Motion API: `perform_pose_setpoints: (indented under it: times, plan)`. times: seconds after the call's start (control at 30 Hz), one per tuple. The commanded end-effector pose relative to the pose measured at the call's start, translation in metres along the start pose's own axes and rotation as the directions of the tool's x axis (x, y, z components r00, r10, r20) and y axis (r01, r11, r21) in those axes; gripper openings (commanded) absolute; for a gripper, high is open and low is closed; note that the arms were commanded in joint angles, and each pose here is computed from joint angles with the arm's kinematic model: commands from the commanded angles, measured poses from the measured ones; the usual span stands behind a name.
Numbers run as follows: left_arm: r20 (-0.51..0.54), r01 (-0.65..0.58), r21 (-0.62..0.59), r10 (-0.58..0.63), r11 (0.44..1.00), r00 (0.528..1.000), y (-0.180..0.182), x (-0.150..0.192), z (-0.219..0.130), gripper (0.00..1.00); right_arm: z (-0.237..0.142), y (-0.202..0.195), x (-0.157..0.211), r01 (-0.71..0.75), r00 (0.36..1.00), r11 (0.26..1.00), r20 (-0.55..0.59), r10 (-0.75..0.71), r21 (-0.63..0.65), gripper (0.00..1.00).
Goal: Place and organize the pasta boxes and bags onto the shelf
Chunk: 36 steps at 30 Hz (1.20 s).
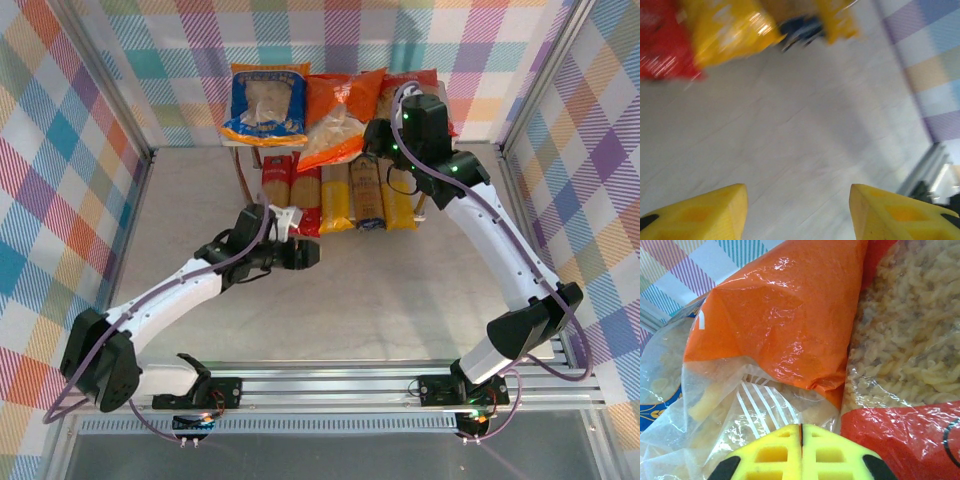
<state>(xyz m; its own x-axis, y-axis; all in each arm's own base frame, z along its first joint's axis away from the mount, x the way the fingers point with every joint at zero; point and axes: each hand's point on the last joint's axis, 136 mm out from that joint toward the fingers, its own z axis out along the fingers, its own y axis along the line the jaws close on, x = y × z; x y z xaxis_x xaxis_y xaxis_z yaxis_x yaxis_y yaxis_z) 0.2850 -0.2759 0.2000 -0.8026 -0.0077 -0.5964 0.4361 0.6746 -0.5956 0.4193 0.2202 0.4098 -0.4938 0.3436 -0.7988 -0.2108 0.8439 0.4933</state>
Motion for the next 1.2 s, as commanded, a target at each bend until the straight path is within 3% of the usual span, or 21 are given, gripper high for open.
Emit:
perform_pose_setpoints:
  times: [0.0,0.3,0.73,1.0,1.17]
  plan:
    - [0.128,-0.043,0.217,0.015,0.975,0.992,-0.057,-0.051,0.001,0.56,-0.023,0.014,-0.023,0.026,0.996,0.999,0.086,-0.023,-0.036,0.0]
    - [0.249,-0.049,0.393,-0.055,0.918,0.967,-0.098,-0.107,0.006,0.66,-0.03,0.019,-0.024,0.044,0.996,0.998,0.077,-0.04,-0.051,0.0]
    - [0.477,-0.096,0.494,-0.177,0.864,0.861,-0.122,-0.167,-0.021,0.68,-0.035,0.021,-0.011,0.077,0.996,0.996,0.047,-0.075,-0.044,0.0]
    - [0.471,-0.08,0.51,-0.2,0.857,0.859,-0.122,-0.179,-0.008,0.67,-0.049,0.007,-0.016,0.121,0.989,0.992,0.078,-0.124,0.04,0.0]
    - [0.462,-0.075,0.503,-0.195,0.861,0.865,-0.12,-0.177,-0.002,0.67,-0.054,0.01,-0.015,0.131,0.989,0.991,0.058,-0.133,0.025,0.0]
